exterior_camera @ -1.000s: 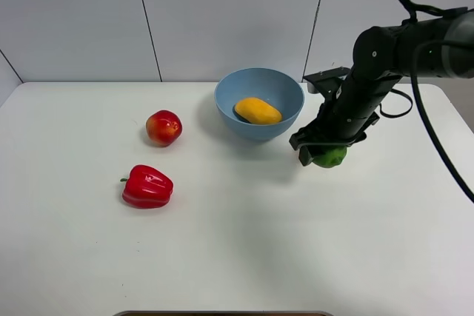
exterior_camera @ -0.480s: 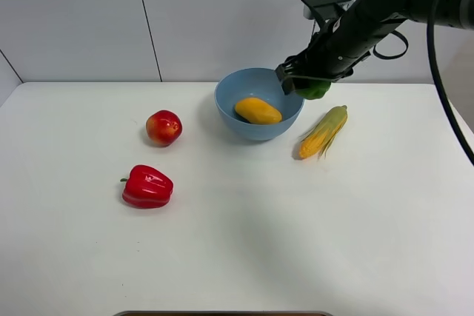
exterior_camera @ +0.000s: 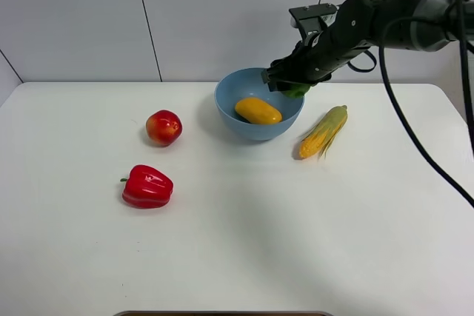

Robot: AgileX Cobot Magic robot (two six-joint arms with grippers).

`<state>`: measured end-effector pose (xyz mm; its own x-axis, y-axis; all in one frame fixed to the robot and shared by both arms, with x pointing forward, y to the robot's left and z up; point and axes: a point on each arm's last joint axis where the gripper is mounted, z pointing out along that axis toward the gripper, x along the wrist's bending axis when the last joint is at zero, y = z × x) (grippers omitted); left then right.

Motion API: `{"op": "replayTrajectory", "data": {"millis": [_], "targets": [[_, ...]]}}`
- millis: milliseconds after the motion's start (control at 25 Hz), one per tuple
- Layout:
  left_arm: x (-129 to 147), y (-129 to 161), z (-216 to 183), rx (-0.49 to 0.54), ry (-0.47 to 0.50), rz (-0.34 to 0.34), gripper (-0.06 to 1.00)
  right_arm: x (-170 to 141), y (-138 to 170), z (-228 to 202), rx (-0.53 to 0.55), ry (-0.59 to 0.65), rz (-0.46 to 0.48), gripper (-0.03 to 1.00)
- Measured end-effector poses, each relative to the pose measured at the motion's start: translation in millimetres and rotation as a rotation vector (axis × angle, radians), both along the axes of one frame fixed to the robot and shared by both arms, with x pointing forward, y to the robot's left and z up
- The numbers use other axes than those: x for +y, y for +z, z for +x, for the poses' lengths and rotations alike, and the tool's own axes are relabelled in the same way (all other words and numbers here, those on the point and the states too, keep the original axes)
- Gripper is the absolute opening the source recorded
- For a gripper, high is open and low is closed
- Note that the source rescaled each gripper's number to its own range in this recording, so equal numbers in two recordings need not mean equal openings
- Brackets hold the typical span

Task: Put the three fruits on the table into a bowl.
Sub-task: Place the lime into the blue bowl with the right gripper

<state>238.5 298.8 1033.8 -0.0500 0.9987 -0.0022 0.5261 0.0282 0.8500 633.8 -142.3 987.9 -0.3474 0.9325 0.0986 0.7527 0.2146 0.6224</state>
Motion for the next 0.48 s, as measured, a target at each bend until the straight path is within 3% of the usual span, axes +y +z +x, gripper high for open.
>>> {"op": "replayTrajectory", "data": {"millis": [200, 240, 360, 480], "targets": [[0.0, 0.0, 0.0, 0.000, 0.000, 0.000, 1.00, 2.0, -17.9, 4.8, 0.026, -0.010, 0.001, 0.09], [0.0, 0.0, 0.0, 0.000, 0.000, 0.000, 1.00, 2.1, -20.2, 5.2, 0.031, -0.010, -0.001, 0.14], [0.0, 0.0, 0.0, 0.000, 0.000, 0.000, 1.00, 2.4, -25.3, 6.0, 0.041, -0.010, -0.005, 0.46], [0.0, 0.0, 0.0, 0.000, 0.000, 0.000, 1.00, 2.6, -26.1, 6.4, 0.041, -0.010, -0.005, 0.64]]}}
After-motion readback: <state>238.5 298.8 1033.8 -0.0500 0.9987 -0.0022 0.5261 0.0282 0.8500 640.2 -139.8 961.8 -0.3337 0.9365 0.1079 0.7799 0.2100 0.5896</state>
